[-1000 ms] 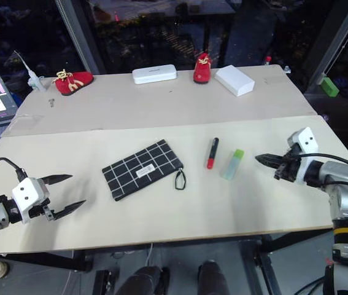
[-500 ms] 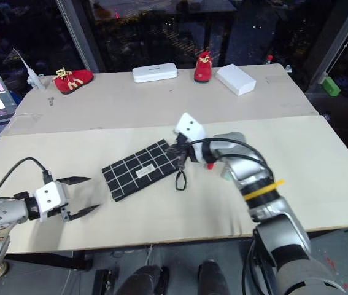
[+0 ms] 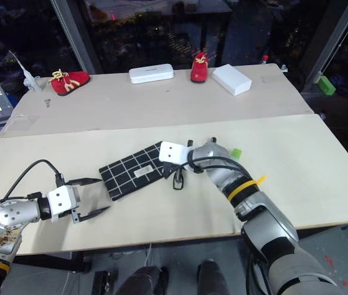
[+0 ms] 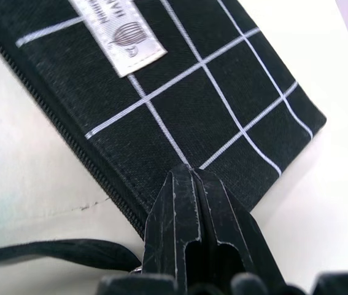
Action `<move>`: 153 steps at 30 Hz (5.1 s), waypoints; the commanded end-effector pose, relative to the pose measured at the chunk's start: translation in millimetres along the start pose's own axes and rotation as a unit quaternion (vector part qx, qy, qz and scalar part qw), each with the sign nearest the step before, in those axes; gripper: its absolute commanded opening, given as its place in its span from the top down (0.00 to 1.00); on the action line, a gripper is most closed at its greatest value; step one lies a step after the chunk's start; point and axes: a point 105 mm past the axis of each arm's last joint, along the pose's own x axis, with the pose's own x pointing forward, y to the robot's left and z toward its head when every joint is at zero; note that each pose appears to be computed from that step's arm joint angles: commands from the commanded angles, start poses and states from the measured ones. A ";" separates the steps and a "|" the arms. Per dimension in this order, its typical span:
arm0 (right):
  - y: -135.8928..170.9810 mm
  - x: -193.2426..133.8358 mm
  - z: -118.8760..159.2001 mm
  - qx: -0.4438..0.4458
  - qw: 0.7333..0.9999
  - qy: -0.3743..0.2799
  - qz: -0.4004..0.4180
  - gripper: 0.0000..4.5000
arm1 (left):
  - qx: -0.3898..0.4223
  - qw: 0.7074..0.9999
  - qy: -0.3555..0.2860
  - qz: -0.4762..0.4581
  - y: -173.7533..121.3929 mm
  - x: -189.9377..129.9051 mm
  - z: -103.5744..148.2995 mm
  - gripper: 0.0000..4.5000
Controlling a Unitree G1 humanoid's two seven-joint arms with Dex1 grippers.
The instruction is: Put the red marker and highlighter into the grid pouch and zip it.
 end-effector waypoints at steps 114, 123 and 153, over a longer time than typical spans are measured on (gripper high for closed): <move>-18.2 -12.6 70.7 0.242 0.952 -0.184 0.013 0.98 | -0.093 0.970 -0.147 0.167 50.6 73.1 60.4 1.00; 15.8 -1.4 109.4 0.190 0.958 -0.198 0.085 0.98 | -0.094 0.970 -0.158 0.157 50.2 80.4 65.0 1.00; -1.7 -105.9 26.0 0.178 0.971 -0.143 0.068 0.01 | -0.098 0.968 -0.167 0.160 48.4 83.6 67.2 1.00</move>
